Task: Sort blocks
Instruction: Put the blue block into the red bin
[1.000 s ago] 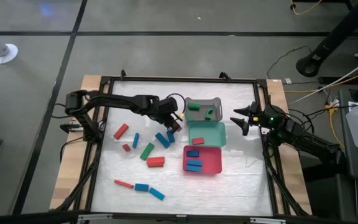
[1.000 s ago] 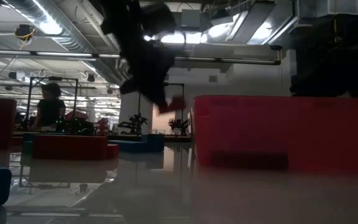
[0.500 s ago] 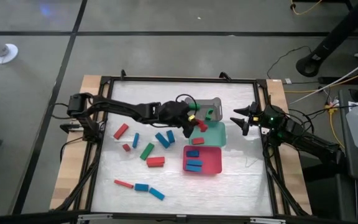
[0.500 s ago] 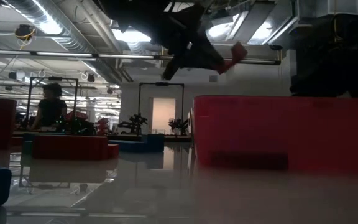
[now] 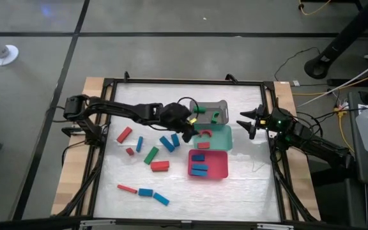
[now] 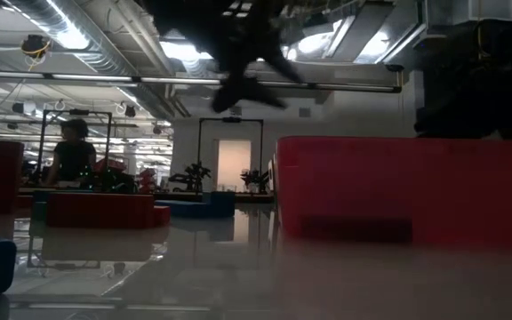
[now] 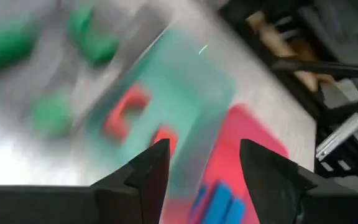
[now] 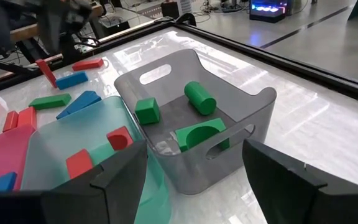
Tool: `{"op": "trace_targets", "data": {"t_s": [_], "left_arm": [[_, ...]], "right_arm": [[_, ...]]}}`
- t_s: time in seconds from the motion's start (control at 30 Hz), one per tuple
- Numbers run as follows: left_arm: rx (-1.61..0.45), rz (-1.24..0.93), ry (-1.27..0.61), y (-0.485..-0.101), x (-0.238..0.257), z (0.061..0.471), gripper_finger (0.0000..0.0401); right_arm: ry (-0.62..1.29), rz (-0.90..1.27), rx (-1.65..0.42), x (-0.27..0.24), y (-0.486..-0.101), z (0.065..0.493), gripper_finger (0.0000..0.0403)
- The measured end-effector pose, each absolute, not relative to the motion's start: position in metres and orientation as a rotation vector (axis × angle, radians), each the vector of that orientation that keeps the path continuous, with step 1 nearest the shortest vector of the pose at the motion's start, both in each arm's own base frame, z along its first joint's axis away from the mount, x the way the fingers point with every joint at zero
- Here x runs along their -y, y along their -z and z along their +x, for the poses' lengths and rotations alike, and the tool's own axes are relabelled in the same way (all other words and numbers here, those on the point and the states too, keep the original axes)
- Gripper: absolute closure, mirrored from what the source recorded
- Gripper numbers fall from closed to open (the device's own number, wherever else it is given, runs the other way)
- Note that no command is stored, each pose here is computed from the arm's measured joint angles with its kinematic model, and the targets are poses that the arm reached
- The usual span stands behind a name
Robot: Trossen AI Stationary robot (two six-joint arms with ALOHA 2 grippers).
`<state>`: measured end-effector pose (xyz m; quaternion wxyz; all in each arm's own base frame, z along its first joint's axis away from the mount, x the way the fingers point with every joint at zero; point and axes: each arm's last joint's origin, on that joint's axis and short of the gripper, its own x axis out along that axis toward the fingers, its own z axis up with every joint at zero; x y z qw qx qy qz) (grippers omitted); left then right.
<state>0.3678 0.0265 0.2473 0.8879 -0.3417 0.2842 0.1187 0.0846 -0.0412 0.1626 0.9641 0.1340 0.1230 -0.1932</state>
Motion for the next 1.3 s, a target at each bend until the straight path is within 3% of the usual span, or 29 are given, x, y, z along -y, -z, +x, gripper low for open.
{"op": "trace_targets", "data": {"t_s": [0.17, 0.3, 0.87, 1.3], "left_arm": [[-0.766, -1.09, -0.528, -0.242, -0.031, 0.341, 0.0227], [-0.879, -1.236, -0.702, -0.232, -0.029, 0.328, 0.0236], [-0.996, -1.313, -0.899, -0.183, -0.028, 0.341, 0.0244], [-0.955, -1.356, -0.934, -0.169, -0.03, 0.35, 0.0244]], "right_arm": [[0.391, 0.27, -0.247, 0.041, -0.163, 0.085, 0.0139], [0.391, 0.27, -0.247, 0.041, -0.163, 0.085, 0.0139], [0.391, 0.271, -0.247, 0.041, -0.163, 0.085, 0.0139], [0.39, 0.27, -0.246, 0.041, -0.163, 0.085, 0.0139]]}}
